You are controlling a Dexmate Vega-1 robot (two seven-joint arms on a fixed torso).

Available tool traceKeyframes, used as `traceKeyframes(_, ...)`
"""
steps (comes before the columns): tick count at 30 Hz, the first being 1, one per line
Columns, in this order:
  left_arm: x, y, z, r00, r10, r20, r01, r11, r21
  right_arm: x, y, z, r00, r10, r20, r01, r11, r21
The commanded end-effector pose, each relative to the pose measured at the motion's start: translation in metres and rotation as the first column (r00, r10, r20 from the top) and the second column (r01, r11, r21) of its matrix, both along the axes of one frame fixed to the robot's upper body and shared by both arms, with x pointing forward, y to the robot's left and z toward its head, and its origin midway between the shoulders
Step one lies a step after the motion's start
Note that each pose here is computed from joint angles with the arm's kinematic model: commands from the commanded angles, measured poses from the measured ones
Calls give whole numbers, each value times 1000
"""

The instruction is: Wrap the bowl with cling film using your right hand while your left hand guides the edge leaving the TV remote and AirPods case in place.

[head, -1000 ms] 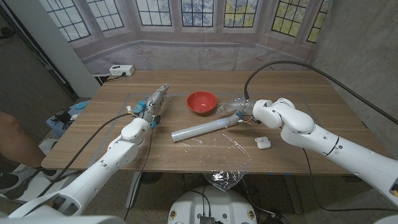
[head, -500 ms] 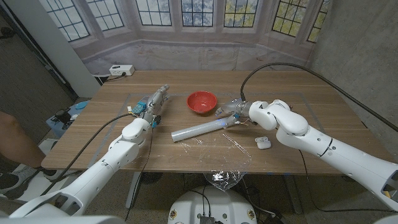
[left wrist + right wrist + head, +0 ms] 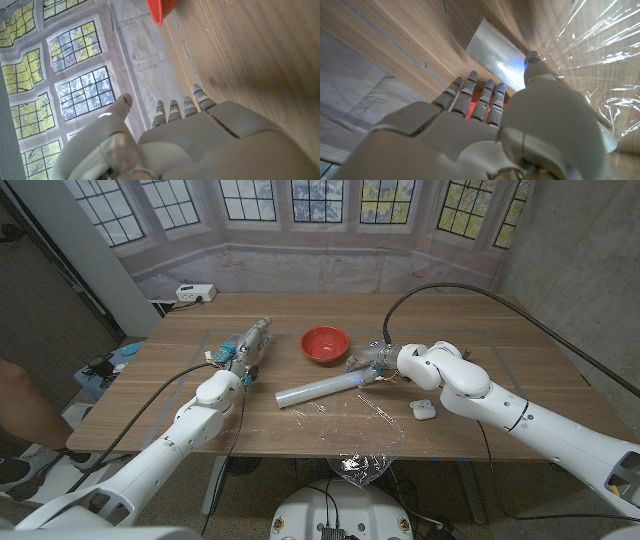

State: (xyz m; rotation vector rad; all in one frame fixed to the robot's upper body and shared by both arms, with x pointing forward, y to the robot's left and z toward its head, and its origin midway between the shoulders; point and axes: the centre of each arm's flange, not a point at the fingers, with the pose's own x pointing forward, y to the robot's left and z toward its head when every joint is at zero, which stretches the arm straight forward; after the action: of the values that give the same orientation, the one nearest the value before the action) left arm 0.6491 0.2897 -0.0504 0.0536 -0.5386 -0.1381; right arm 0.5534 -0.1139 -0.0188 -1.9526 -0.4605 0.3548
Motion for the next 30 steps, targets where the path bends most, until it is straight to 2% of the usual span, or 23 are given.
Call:
traceKeyframes(1,1,-2,-1,1000,2,-4,-2,1000,-1,4,2,-1,1000,10,12,-10,1000,-15)
traceKeyframes(30,0,-6,-6,1000,9,-15,-9,1000,-6,7,0,-11,1000,25,17,-25,999,-23)
